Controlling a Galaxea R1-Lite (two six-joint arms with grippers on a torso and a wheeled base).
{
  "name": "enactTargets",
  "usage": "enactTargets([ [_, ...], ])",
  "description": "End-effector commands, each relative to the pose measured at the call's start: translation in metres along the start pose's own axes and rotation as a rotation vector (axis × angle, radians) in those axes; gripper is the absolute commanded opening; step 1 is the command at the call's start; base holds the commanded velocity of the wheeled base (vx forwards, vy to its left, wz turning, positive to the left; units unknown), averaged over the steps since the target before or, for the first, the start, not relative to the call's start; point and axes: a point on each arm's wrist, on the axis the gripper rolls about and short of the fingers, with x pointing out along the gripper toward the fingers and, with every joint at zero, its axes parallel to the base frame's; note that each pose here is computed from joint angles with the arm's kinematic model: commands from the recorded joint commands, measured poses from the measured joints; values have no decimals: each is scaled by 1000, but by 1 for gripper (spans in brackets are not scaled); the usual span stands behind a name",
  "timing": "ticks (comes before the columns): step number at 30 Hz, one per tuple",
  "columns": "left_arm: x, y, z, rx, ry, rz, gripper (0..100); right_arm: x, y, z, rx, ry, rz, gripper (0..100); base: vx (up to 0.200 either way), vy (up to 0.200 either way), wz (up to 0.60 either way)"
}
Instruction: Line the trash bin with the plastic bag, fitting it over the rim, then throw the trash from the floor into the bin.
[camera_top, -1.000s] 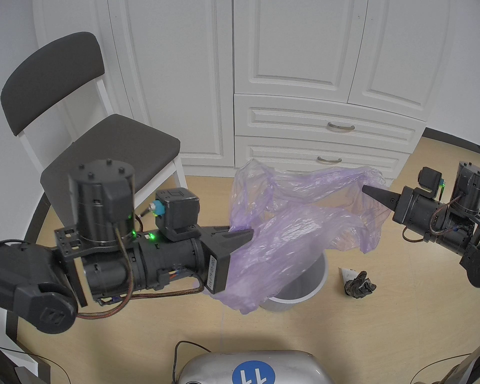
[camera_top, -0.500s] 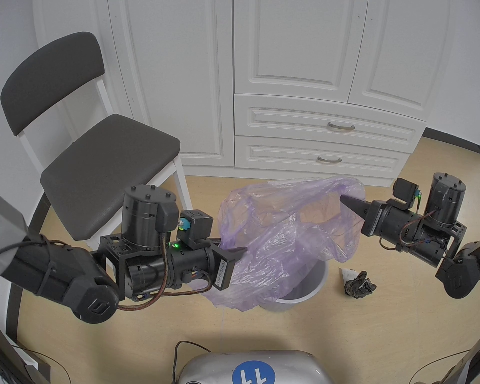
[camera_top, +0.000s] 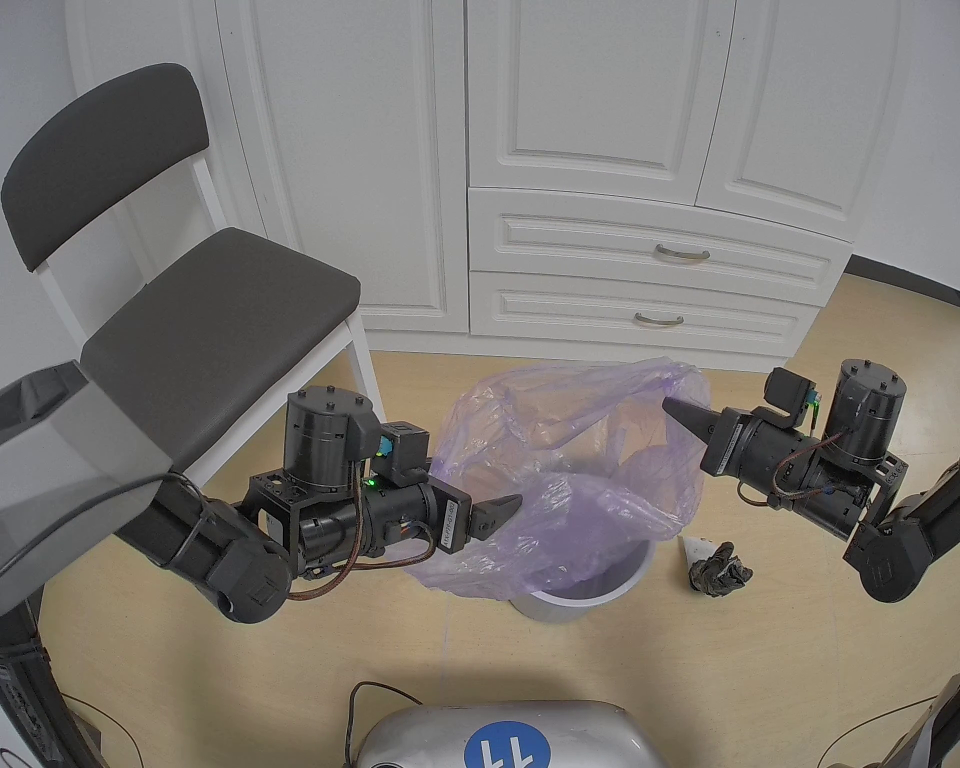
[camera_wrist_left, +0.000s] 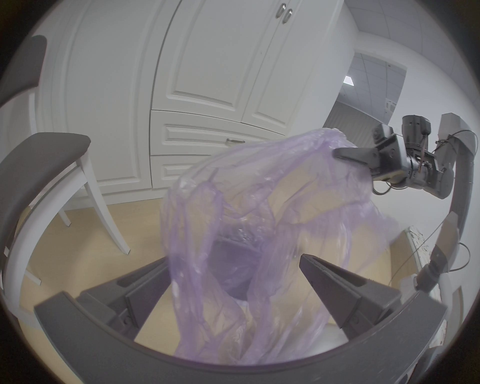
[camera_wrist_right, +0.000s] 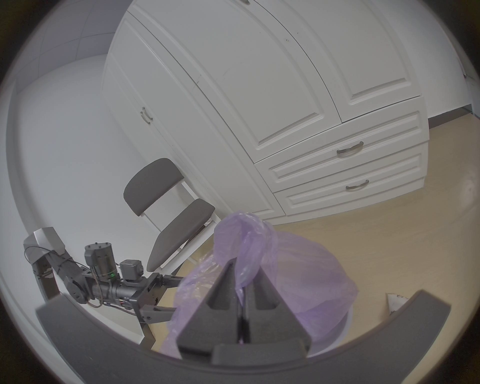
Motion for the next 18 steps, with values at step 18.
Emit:
enactTargets([
  [18, 19, 29, -36, -57, 105, 22, 100, -17, 18, 11, -8, -34, 47, 0, 0, 0, 0],
])
